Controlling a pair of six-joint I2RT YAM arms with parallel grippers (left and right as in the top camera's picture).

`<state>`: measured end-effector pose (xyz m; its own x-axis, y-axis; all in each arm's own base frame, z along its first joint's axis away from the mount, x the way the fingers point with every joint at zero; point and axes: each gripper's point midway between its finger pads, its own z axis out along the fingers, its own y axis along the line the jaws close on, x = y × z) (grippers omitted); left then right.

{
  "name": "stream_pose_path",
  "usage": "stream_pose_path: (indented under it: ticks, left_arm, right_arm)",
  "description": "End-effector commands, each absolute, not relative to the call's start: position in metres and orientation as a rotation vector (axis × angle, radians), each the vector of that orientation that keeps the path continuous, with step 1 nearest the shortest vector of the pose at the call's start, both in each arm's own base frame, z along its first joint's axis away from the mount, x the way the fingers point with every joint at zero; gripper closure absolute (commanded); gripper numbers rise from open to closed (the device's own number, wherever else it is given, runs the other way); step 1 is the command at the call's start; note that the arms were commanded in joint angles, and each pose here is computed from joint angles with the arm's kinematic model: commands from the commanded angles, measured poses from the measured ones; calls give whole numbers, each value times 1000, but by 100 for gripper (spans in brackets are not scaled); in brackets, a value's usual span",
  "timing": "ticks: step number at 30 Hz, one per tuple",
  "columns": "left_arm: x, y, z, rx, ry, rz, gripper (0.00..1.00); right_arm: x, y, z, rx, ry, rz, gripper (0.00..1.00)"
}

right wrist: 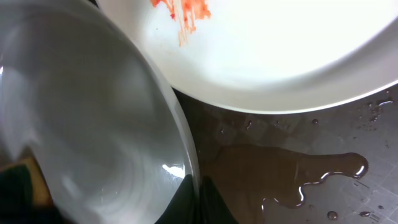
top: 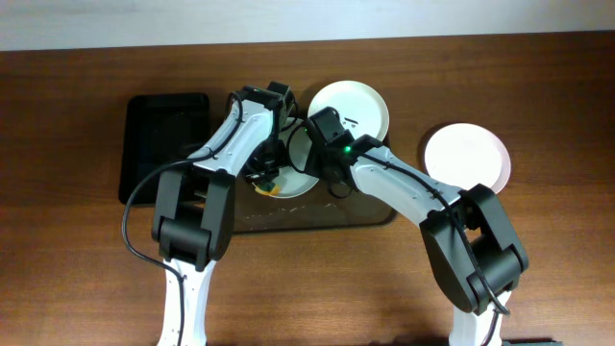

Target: Clean dirty plates on tray and stack at the side

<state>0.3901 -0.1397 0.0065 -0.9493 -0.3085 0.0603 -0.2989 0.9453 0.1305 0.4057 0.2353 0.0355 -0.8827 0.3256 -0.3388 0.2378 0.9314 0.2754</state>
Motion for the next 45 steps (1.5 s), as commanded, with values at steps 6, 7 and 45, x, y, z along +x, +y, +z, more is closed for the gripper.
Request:
stream_pose_path:
  ticks: [6, 7, 45]
  left_arm:
    - [420, -122, -13, 459, -3162, -401, 100]
    - [424, -123, -13, 464, -3177, -389, 99]
    - [442, -133, -9, 56, -3255, -356, 100]
  right_arm:
    - [404, 246, 36, 404, 2716, 375, 96]
    - [404, 246, 36, 403, 2716, 375, 96]
    - [397, 254, 35, 351, 2753, 425, 96]
